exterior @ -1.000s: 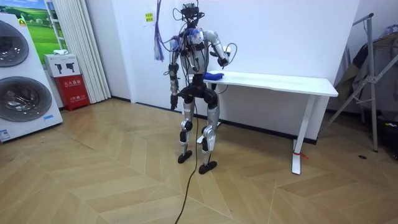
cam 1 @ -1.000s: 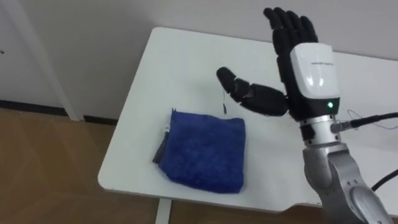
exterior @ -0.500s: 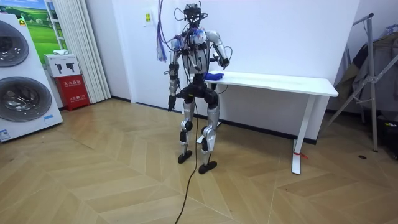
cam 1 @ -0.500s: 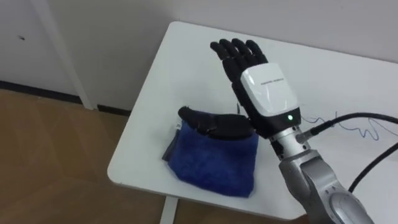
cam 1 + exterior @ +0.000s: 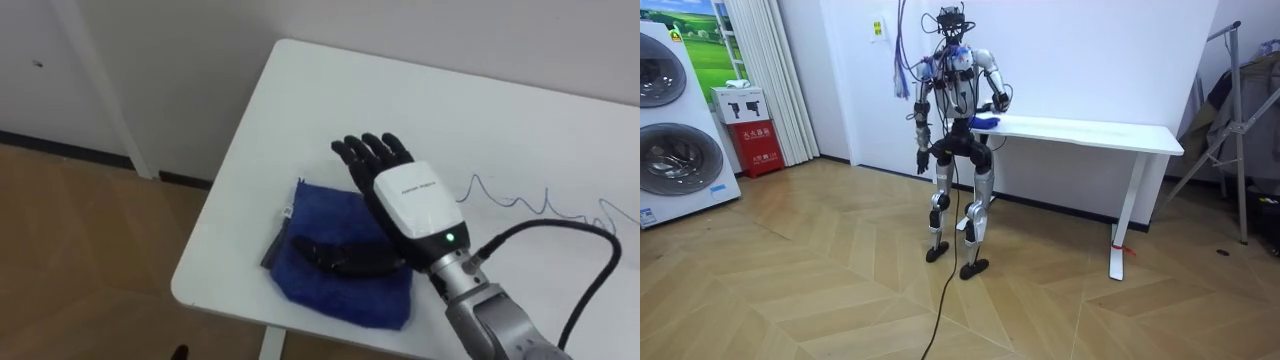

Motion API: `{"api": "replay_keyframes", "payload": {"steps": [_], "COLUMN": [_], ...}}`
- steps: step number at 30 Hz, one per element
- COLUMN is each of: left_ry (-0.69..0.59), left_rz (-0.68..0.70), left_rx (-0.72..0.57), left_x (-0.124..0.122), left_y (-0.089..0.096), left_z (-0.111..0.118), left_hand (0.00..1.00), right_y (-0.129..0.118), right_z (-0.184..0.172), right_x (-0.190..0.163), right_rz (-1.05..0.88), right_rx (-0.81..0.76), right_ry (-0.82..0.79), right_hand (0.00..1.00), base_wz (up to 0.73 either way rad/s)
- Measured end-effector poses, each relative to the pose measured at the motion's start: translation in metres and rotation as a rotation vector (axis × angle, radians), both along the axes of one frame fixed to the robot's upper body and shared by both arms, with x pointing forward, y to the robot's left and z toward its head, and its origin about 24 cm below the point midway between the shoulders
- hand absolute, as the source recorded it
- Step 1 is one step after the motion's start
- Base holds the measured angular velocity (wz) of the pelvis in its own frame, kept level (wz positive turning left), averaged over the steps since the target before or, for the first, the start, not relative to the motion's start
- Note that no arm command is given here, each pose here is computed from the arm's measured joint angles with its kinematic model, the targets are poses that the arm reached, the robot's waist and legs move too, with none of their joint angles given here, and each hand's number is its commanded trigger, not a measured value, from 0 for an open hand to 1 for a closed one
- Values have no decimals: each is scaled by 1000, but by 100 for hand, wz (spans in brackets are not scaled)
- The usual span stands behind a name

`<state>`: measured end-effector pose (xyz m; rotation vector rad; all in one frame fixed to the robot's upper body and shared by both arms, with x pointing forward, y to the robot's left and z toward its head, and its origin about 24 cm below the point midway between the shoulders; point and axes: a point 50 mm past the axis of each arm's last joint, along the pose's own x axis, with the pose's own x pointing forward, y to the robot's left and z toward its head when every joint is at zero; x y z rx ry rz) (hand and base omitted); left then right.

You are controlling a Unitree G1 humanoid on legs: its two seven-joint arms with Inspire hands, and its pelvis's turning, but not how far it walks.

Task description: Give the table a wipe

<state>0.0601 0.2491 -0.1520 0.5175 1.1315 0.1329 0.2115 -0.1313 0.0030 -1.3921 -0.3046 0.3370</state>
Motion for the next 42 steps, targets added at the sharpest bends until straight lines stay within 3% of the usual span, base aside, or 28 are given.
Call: {"api": "replay_keyframes", "payload": {"steps": [24, 28, 31, 33, 38, 42], "left_ry": [26, 68, 28, 30, 120, 94], "left_rz": [-40, -33, -81, -99, -66, -71], "left_rx": [-4, 18, 7, 12, -1, -2], "left_x": [-4, -15, 1, 5, -17, -5], "left_y": [2, 12, 7, 6, 5, 4], "left_z": [-1, -1, 0, -1, -7, -6], "left_hand": [0, 0, 0, 0, 0, 0], "right_y": [-5, 1, -7, -5, 3, 3], "right_z": [-21, -24, -32, -29, -19, -20], "right_x": [-19, -25, -30, -27, -24, -26], "right_rz": [10, 70, 33, 55, 102, 102], "right_rx": [-4, -21, -41, -32, 4, 6], "right_ry": [93, 79, 113, 92, 5, 10], "right_hand": [0, 0, 0, 0, 0, 0], "base_wz": [0, -14, 62, -16, -13, 0]}}
